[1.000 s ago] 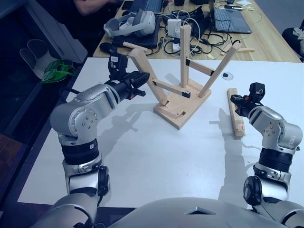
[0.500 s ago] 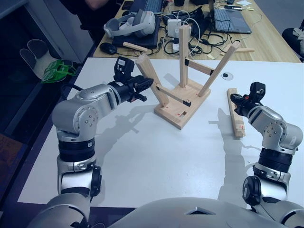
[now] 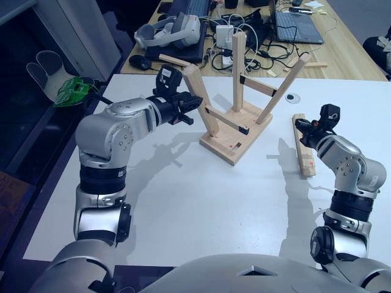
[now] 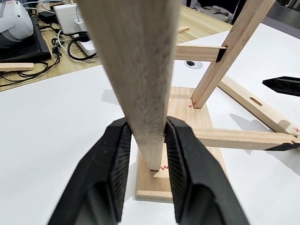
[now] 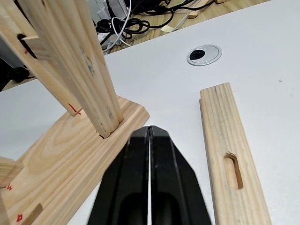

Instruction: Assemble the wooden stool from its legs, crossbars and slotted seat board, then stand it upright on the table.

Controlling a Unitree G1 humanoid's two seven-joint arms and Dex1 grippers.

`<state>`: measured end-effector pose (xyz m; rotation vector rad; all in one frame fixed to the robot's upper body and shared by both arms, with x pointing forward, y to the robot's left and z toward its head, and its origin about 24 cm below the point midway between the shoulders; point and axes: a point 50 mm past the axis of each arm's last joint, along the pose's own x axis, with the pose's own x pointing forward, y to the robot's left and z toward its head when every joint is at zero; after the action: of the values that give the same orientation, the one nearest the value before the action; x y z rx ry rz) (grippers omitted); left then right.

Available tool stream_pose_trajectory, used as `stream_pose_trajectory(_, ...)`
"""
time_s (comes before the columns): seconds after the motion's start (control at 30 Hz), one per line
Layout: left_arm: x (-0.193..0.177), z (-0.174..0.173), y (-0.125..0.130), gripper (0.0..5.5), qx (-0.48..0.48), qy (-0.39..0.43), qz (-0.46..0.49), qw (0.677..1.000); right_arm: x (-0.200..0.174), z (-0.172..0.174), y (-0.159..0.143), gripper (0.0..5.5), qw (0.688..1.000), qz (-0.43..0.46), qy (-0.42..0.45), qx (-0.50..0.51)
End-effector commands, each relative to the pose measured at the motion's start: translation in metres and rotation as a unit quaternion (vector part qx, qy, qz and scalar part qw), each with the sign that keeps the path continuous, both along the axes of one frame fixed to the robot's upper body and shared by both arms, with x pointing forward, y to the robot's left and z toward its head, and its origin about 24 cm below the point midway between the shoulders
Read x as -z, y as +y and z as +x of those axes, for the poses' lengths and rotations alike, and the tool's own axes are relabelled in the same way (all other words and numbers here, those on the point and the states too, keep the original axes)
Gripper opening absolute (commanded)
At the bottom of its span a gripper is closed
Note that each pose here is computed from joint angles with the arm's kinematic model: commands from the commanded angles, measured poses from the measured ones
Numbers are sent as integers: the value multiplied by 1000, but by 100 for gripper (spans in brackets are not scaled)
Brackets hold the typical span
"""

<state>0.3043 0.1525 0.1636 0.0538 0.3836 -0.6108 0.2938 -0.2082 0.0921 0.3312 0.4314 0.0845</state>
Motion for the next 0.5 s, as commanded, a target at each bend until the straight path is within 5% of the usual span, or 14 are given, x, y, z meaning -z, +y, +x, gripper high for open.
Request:
stream_pose_trajectory(0.03, 29, -6, 2, 100, -27, 68, 3, 997, -4, 2, 1, 0, 1000, 4, -8, 3)
stream_pose_trajectory(0.27, 37, 5, 10, 100, -75, 77, -17, 994, -2, 4, 2, 0, 1000, 4, -8, 0)
stream_pose_trajectory(0.5, 9, 9, -2, 100, -29, -1, -12, 1000, 3, 5, 1, 0, 1000, 4, -3, -2)
